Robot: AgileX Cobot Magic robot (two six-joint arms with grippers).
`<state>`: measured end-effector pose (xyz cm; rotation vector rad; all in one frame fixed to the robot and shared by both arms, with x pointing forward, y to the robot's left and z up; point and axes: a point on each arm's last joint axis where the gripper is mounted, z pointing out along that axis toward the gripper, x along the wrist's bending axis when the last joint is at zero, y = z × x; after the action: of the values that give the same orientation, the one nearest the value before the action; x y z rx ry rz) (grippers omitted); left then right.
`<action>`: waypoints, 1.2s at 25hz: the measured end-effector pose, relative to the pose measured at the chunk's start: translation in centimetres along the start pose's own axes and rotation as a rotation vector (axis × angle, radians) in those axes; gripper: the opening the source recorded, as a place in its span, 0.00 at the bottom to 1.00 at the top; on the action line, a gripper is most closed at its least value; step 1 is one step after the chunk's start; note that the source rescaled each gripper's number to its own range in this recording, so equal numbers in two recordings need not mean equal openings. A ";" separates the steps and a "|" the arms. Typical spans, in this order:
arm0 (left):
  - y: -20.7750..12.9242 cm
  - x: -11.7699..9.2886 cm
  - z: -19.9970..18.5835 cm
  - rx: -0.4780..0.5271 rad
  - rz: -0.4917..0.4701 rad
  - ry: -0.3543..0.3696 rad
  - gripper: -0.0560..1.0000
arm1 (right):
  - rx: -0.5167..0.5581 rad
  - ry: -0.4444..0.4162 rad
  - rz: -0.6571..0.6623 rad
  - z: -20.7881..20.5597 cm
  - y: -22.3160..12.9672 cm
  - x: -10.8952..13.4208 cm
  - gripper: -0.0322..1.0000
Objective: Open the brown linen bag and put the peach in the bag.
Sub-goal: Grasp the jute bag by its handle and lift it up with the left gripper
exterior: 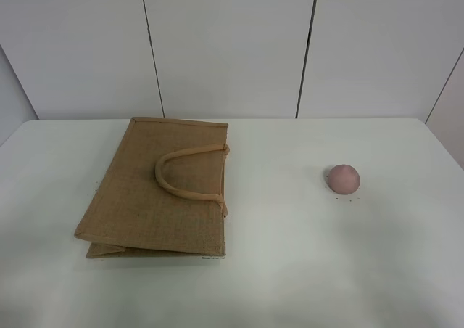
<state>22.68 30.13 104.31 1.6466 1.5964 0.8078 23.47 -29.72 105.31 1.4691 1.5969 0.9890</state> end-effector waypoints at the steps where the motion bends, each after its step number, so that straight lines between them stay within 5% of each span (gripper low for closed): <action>1: 0.0 0.0 0.0 0.000 0.000 0.000 0.98 | 0.000 0.000 0.000 0.0 0.0 0.0 1.00; 11: 0.6 0.0 -0.3 0.002 0.000 0.000 0.99 | 0.000 0.000 0.000 0.0 0.0 0.0 1.00; 18: 7.6 -0.2 1.2 0.173 -0.002 0.006 1.00 | 0.000 0.000 0.000 0.0 0.0 0.0 1.00; 24: 15.1 -0.4 8.2 0.372 -0.009 0.013 1.00 | 0.000 0.000 0.000 0.0 0.0 0.0 1.00; 30: 20.2 -0.5 19.1 0.567 -0.011 0.020 1.00 | 0.000 0.000 0.000 0.0 0.0 0.0 1.00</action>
<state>49.83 28.52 110.19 2.0105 1.9662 0.3764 23.47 -29.72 105.31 1.4691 1.5969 0.9890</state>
